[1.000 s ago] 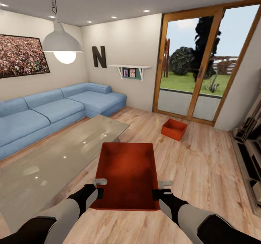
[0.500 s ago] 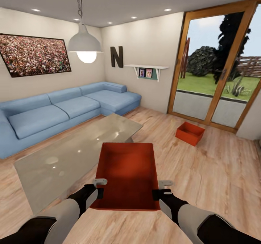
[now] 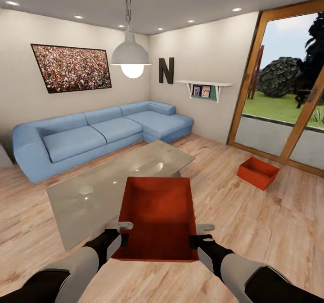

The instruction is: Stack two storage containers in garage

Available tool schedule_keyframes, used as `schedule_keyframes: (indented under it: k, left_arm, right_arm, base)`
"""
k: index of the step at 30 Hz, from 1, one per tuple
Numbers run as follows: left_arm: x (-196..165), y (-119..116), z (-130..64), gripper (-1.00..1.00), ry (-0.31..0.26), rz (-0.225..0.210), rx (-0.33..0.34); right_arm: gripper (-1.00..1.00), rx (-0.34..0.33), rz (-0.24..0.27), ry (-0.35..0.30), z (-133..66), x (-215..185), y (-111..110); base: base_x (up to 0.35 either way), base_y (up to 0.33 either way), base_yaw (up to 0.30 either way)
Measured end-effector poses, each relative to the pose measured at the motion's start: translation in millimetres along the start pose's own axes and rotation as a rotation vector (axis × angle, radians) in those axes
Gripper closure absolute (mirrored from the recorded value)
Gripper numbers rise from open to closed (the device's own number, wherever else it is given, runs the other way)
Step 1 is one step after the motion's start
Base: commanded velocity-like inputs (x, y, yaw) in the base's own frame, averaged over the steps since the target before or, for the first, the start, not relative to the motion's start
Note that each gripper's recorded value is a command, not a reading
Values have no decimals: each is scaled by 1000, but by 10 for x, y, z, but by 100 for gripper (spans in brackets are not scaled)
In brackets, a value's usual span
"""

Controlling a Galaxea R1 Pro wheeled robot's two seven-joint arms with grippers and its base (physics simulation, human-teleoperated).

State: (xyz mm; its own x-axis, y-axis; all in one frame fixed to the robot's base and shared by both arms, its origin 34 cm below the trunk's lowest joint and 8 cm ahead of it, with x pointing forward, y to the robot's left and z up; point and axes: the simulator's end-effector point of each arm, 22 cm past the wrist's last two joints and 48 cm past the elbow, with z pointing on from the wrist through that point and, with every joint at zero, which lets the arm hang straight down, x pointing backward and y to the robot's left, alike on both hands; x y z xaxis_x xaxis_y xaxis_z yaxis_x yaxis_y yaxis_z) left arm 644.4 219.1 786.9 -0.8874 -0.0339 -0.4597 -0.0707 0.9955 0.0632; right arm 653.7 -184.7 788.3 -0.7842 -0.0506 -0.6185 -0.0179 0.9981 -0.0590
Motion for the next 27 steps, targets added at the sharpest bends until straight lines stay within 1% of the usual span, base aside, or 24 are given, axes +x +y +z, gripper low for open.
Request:
schedule_keyframes:
  k: [27]
  left_arm:
    - [-2, 0, -1, 100, 0, 0, 0]
  right_arm:
    - [100, 0, 0, 0, 0, 0, 0]
  base:
    - [0, 0, 284]
